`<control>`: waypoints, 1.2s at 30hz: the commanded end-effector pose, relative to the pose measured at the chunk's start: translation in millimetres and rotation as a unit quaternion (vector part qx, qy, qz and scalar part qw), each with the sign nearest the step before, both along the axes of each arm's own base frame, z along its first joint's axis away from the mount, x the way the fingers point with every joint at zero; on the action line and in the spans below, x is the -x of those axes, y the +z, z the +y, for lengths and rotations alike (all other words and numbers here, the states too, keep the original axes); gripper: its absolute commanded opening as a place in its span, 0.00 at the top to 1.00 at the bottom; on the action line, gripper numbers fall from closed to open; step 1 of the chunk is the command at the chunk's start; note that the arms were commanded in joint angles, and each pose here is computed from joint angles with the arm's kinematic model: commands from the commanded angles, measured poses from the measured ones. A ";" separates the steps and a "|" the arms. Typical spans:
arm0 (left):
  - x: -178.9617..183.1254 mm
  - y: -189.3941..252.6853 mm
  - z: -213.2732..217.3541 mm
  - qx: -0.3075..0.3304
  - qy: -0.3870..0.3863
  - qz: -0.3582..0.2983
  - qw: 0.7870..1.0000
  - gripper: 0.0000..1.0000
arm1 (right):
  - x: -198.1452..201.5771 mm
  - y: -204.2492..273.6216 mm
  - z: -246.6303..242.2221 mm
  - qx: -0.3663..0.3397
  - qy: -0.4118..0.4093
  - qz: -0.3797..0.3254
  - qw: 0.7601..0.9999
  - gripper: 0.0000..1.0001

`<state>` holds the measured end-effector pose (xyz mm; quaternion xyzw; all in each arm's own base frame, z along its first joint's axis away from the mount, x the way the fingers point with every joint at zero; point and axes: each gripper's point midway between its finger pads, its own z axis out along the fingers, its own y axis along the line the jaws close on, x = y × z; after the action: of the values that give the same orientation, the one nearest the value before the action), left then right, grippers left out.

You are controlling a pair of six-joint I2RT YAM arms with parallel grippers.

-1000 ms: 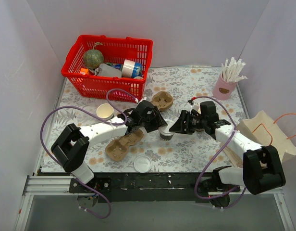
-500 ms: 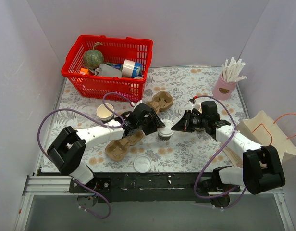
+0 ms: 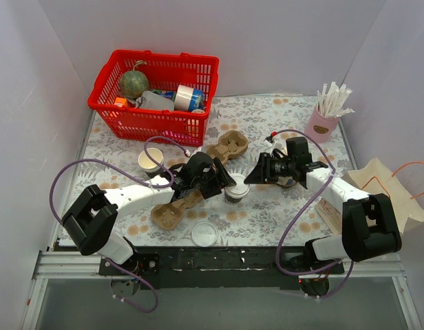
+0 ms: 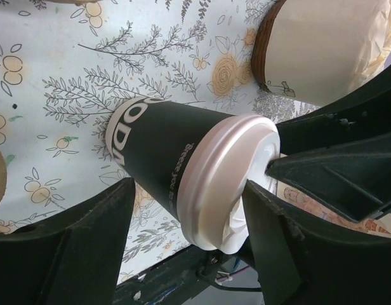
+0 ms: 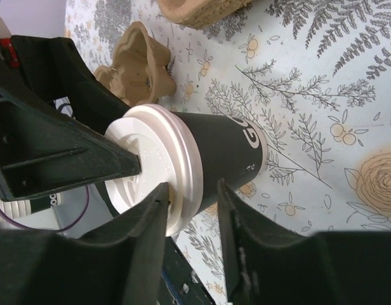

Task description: Pack the takeout coffee

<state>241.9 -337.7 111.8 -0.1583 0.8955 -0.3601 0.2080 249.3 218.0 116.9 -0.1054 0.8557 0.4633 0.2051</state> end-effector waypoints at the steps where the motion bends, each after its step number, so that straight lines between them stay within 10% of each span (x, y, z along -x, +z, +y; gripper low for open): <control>1: 6.5 -1.4 5.1 -0.021 -0.012 0.001 1.000 0.28 | 1.1 2.8 -5.9 0.024 0.000 -0.003 1.000 0.51; 12: 1.0 16.2 8.5 -0.012 0.002 -0.025 1.000 0.17 | 4.4 31.5 1.8 -0.001 0.004 -0.007 1.000 0.17; 28: -3.8 23.9 4.7 0.013 0.001 -0.042 0.999 0.18 | 18.3 23.0 13.9 0.000 -0.009 0.025 1.000 0.21; 36: -5.8 15.2 2.1 0.022 0.009 -0.032 0.999 0.38 | 14.8 14.5 10.3 0.033 -0.035 0.029 0.998 0.23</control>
<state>244.2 -335.4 113.8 -0.1539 0.8907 -0.3637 0.2250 229.0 231.7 131.7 -0.0800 0.8732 0.4469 0.1770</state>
